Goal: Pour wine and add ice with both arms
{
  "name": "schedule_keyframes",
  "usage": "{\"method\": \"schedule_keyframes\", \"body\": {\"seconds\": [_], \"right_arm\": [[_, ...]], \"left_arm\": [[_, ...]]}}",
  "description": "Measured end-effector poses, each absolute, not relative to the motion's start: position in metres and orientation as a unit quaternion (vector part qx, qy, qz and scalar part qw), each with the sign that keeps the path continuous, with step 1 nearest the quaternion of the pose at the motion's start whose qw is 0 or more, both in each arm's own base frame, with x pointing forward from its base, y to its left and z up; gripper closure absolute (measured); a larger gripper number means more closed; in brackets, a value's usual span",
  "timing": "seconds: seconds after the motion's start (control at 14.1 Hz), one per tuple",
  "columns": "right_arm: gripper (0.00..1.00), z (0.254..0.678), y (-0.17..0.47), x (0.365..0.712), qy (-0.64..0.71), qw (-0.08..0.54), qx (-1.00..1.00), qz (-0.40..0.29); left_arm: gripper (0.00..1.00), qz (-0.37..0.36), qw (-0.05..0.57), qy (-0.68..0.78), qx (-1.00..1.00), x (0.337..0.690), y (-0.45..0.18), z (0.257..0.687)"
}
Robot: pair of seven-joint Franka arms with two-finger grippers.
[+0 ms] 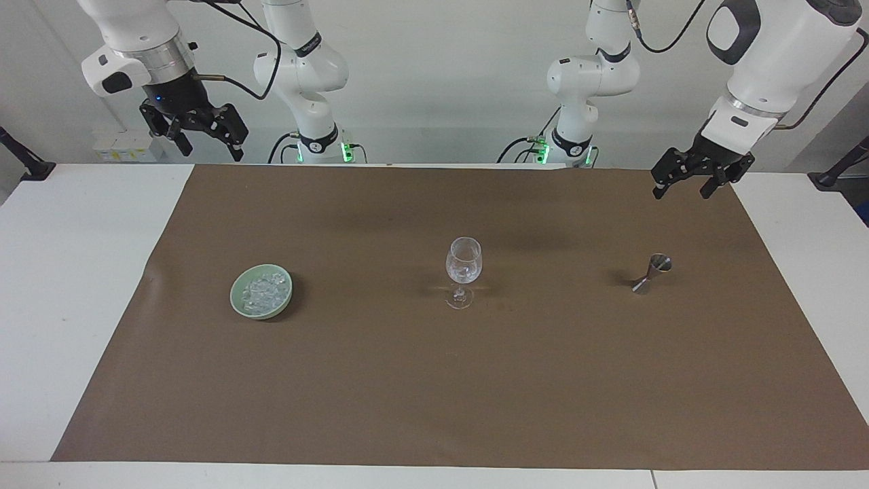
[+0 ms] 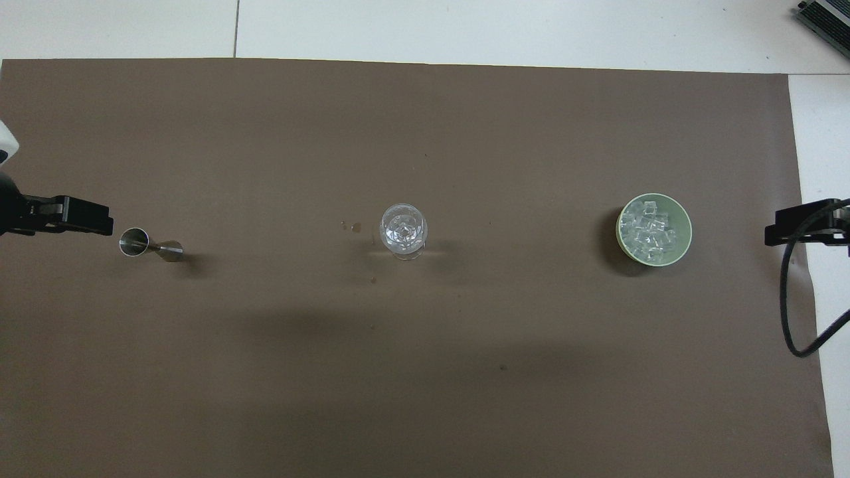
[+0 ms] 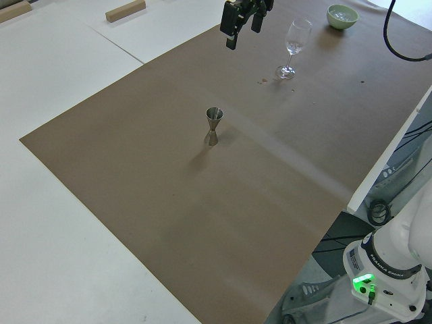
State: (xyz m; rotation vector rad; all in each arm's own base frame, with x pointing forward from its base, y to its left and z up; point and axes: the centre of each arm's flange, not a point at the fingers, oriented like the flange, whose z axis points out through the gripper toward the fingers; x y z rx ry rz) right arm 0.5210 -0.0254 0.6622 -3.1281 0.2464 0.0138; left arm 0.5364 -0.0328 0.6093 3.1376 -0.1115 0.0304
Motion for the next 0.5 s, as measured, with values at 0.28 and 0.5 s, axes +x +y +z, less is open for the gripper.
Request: {"method": "schedule_keyframes", "body": {"seconds": [0.28, 0.5], "right_arm": [[0.0, 0.6613, -0.0254, 0.5211, 0.079, 0.002, -0.997, 0.003], [0.0, 0.6614, -0.0254, 0.5201, 0.079, 0.002, -0.997, 0.003]], "left_arm": [[0.0, 0.01, 0.0, -0.044, 0.999, 0.5366, -0.0311, 0.6097], [0.0, 0.01, 0.0, -0.045, 0.999, 0.5366, -0.0309, 0.6097]]}}
